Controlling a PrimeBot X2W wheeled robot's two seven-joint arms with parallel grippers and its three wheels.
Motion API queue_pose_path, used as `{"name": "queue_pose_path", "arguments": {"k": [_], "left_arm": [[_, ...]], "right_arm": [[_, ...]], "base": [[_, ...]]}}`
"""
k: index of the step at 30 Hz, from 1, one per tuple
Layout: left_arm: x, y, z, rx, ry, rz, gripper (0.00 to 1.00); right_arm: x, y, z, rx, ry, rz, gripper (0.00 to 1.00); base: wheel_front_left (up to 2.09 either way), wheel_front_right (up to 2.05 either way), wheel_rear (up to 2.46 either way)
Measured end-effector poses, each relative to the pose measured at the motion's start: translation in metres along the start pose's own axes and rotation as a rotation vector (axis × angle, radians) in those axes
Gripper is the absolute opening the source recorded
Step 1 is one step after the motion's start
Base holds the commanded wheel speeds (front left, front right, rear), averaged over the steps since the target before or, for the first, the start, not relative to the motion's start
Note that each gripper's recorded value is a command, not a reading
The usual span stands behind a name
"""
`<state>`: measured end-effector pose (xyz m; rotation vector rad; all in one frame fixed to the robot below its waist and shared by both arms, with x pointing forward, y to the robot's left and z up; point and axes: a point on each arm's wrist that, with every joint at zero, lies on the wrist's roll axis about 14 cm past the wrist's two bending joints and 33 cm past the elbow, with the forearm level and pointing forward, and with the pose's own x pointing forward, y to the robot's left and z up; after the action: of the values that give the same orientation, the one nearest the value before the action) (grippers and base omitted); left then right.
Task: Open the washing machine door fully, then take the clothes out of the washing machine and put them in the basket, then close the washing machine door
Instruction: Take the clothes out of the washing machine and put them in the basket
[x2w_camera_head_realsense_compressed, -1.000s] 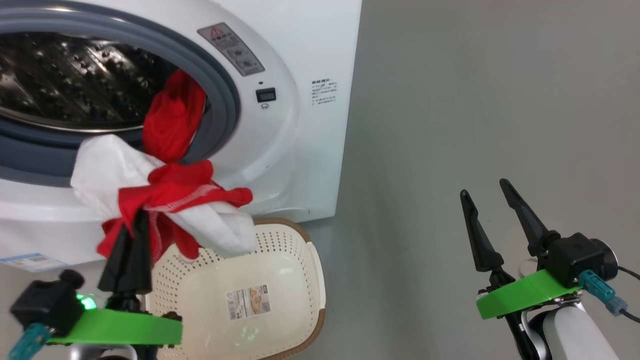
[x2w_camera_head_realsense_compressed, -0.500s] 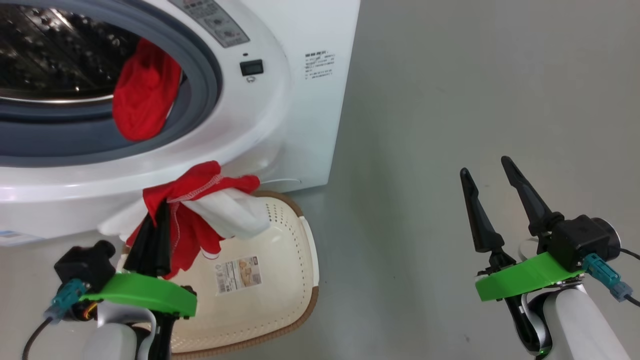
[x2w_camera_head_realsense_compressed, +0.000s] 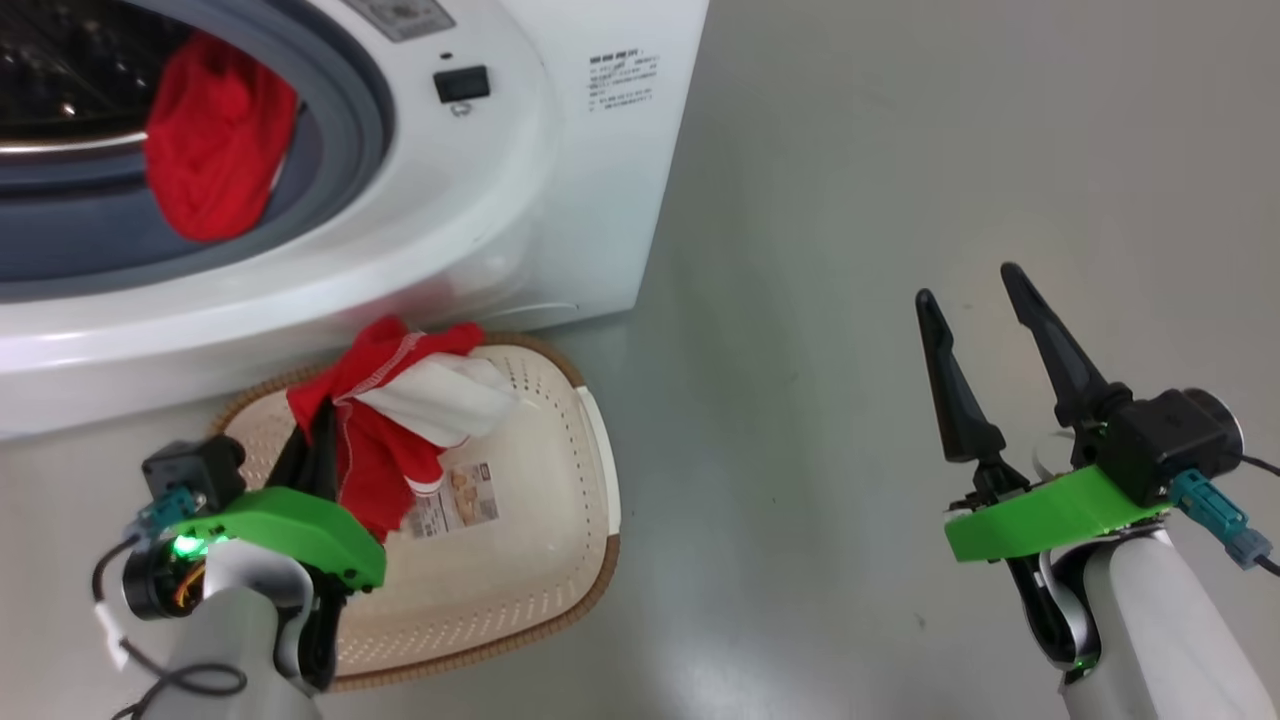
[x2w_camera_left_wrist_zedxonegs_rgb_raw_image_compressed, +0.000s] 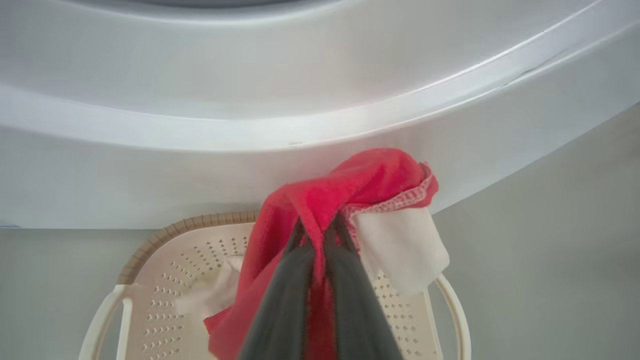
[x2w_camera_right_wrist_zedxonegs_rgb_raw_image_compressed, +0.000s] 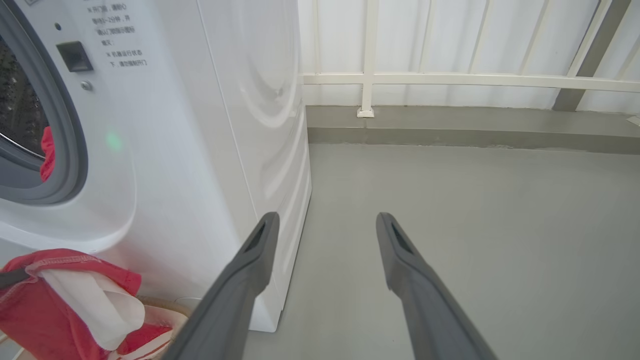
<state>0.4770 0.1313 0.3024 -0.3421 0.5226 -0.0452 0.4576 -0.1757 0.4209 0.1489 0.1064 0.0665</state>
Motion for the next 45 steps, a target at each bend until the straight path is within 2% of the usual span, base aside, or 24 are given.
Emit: {"name": "queue_pose_path", "arguments": {"k": [11,18,40,41,42,43,44,45], "left_arm": [[0.020,0.020,-0.068,-0.013,0.252,0.075,0.00],[0.025,0.019,-0.096,-0.037,0.369,0.083,0.00],[0.024,0.016,-0.125,-0.054,0.495,0.081,0.00],[0.024,0.016,-0.126,-0.053,0.497,0.081,0.07],[0.024,0.017,-0.126,-0.052,0.499,0.082,0.20],[0.024,0.017,-0.126,-0.051,0.499,0.082,0.30],[0.024,0.017,-0.126,-0.050,0.499,0.083,0.46],[0.024,0.017,-0.126,-0.048,0.499,0.082,0.86]], "right_arm": [[0.018,-0.001,-0.022,-0.003,0.040,0.009,1.00],[0.024,-0.002,-0.037,-0.001,0.069,0.011,1.00],[0.031,0.000,-0.045,-0.002,0.082,0.025,1.00],[0.031,0.000,-0.045,0.002,0.083,0.024,1.00],[0.031,0.000,-0.045,0.005,0.083,0.023,1.00],[0.031,0.000,-0.045,0.005,0.083,0.023,1.00],[0.031,0.000,-0.045,0.005,0.083,0.022,1.00],[0.031,-0.001,-0.045,0.005,0.083,0.022,1.00]], "base": [[0.00,0.00,0.00],[0.00,0.00,0.00],[0.00,0.00,0.00],[0.00,0.00,0.00],[0.00,0.00,0.00],[0.00,0.00,0.00],[0.00,0.00,0.00],[0.00,0.00,0.00]]}}
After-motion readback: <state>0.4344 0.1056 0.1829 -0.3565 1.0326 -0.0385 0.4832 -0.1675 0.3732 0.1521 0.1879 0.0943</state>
